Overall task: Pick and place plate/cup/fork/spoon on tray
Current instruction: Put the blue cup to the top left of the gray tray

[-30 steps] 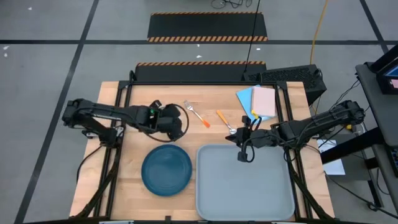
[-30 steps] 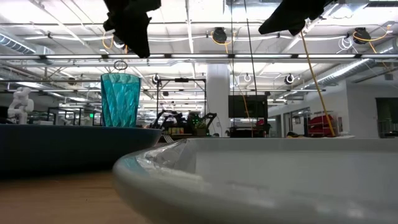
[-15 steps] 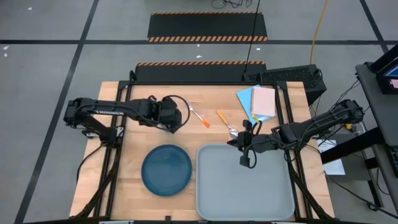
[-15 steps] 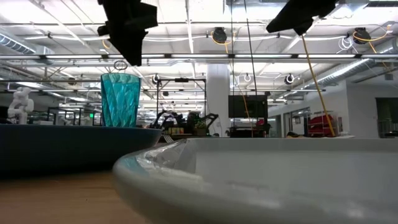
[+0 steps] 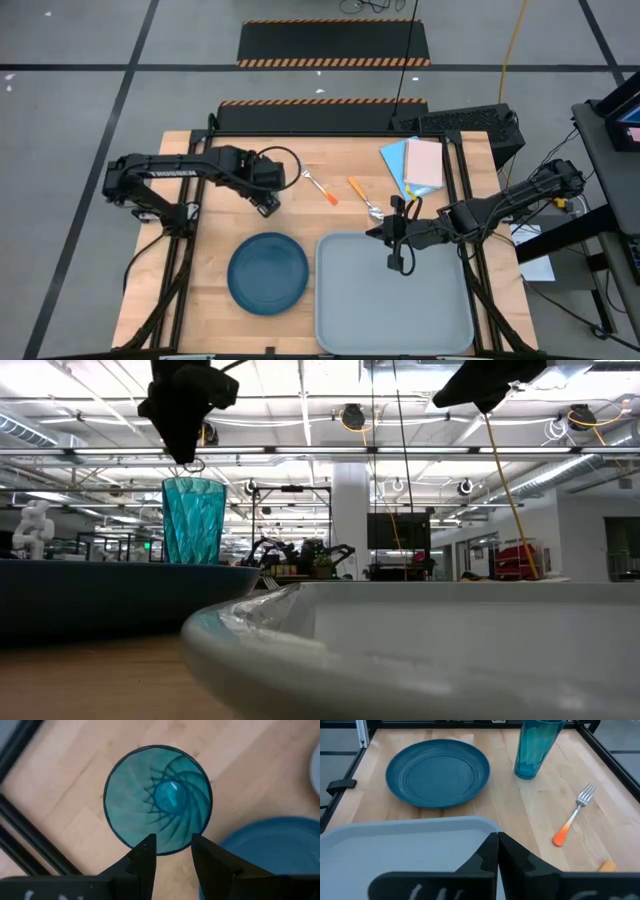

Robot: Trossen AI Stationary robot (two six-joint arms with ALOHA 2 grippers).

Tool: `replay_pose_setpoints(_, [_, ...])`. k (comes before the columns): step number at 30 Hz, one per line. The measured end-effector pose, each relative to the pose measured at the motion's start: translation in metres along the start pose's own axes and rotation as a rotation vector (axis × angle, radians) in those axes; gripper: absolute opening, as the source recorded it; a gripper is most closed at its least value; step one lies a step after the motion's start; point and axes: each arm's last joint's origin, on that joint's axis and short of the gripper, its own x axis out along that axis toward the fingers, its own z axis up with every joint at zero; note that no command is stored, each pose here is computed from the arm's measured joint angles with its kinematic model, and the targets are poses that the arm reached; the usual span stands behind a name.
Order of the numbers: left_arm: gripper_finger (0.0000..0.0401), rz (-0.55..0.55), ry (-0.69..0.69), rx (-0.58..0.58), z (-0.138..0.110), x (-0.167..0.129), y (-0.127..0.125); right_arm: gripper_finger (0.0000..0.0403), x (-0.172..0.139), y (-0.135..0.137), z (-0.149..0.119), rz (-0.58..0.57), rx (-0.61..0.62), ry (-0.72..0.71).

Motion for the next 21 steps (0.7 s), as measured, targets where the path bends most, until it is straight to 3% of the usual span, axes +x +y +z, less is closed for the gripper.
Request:
replay_pose_setpoints(5, [0.0166, -0.052, 0.043, 0.069, 0.001, 0.003, -0.001, 0.0, 0.0, 0.0, 0.0, 0.002, -0.004, 0.001])
replay_pose_setpoints(12, [0.0213, -0.044, 0.041, 0.149, 0.003, 0.012, -0.006, 0.0, 0.0, 0.0, 0.0, 0.003, -0.013, 0.002])
replay_pose_setpoints(21, [0.0199, -0.017, 0.018, 0.268, 0.0, 0.04, -0.01, 0.0, 0.0, 0.0, 0.0, 0.004, -0.025, 0.003])
